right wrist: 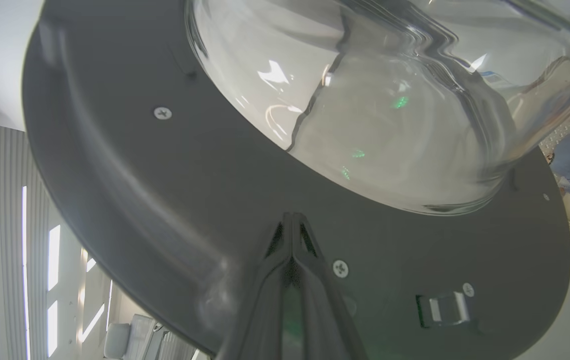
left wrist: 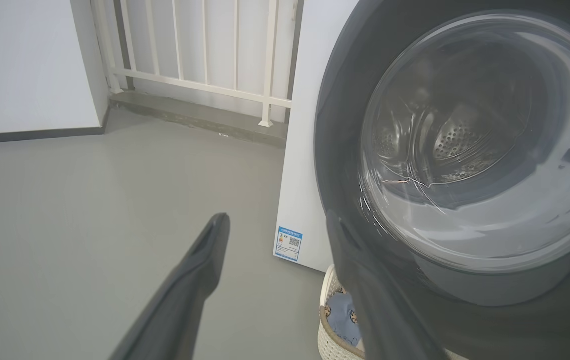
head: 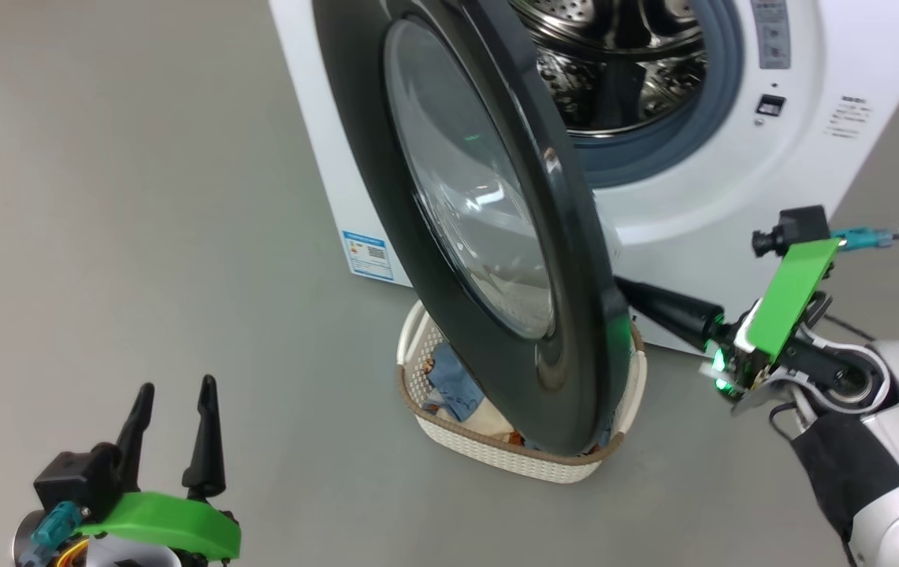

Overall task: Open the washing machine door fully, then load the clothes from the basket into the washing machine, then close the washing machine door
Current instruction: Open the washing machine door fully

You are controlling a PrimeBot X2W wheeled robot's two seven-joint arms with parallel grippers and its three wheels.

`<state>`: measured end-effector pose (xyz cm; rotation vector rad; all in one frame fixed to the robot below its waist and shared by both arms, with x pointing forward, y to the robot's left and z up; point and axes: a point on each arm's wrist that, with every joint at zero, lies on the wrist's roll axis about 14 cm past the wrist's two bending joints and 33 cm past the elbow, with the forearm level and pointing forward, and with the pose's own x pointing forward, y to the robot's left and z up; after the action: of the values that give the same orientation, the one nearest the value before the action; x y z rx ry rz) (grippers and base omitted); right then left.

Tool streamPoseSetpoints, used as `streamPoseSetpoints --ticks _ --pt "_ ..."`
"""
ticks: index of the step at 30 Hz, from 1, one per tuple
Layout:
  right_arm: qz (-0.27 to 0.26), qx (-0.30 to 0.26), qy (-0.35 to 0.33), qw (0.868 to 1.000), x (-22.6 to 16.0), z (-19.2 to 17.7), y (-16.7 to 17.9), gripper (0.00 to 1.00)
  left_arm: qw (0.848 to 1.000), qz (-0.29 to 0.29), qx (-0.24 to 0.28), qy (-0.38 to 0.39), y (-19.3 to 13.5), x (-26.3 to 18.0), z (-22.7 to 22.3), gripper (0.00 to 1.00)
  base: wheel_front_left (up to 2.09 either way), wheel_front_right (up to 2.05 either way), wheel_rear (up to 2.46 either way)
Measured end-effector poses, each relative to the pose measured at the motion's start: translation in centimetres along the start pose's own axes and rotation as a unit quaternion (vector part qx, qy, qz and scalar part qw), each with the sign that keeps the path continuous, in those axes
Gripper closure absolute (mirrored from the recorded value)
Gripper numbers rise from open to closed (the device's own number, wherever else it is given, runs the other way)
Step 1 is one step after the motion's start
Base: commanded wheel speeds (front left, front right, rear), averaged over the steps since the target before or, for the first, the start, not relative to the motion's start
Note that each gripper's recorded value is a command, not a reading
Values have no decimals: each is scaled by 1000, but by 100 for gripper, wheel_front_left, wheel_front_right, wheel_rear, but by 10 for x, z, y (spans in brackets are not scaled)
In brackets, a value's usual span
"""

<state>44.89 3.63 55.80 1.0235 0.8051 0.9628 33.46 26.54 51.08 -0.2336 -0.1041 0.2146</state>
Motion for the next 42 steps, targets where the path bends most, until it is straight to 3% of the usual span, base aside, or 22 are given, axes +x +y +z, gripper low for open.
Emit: streamPoseSetpoints --ticks 21,38,40,41,42 --pt "50 13 100 994 44 -70 29 100 998 54 11 -17 37 -35 21 0 0 0 0" --pt "53 8 61 997 28 -53 33 100 999 30 11 -17 21 -25 20 0 0 0 0" --pt "54 2 50 997 24 -49 36 65 1000 24 8 -17 17 -23 19 0 0 0 0" --pt "54 -1 46 997 21 -47 37 54 1000 20 6 -17 15 -22 19 0 0 0 0" --pt "55 -5 41 998 19 -45 38 14 1000 17 5 -17 13 -20 18 0 0 0 0"
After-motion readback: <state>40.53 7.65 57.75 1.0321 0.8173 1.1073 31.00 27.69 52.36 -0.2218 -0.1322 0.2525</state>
